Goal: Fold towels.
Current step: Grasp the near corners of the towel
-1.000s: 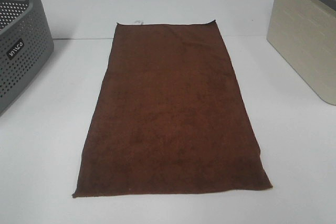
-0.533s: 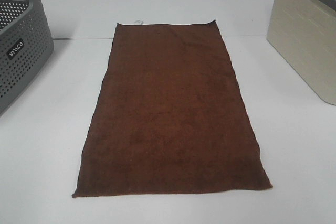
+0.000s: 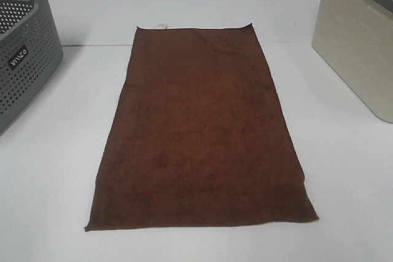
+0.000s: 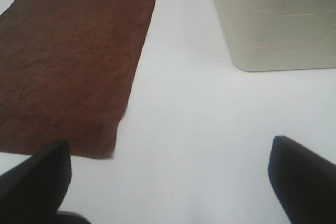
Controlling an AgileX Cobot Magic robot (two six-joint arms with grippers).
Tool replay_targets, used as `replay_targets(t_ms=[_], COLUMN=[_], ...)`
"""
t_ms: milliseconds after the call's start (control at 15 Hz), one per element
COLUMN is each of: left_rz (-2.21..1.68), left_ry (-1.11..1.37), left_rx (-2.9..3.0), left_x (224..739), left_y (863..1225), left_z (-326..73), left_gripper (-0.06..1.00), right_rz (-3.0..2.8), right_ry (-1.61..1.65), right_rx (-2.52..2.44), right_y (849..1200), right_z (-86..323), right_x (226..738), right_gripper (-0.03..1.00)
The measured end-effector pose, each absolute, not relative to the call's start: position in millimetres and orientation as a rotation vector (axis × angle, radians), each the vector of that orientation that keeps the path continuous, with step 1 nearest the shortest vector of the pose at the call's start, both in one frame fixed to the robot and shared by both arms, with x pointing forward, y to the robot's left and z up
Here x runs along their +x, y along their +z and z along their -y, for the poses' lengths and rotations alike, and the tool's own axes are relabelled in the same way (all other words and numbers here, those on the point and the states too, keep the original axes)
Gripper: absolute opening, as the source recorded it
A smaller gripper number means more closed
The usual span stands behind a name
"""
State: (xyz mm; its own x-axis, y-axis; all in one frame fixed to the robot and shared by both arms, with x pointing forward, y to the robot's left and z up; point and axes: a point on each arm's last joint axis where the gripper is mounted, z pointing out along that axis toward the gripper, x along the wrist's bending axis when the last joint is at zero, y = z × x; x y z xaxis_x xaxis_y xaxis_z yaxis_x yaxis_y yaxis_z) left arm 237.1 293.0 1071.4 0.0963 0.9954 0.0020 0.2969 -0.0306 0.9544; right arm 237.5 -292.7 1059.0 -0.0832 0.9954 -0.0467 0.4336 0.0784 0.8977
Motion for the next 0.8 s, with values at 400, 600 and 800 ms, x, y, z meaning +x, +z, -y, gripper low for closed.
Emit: replay_targets(t_ms=[400,600,800], left_rz=[-1.390,-1.599,-1.764], left_ry=[0.694,0.396,0.165], left_rx=[1.268,1.328,1.459], left_x=[301.5,347.9,388.0], left_y=[1086.2,1064.7,1030.1], left_z=[-280.1,-271.9,-266.2], left_gripper=[0.68,0.68,0.68], right_rz=[-1.596,-1.749,-1.952], right_ry=[1.006,0.928,0.833], right_rx=[1.721,1.923,2.014], right_y=[1072.7,1054.5,1028.1], right_z=[291.4,285.3,278.9], right_x=[301.9,344.1,382.0], right_gripper=[0.95,0.95,0.95])
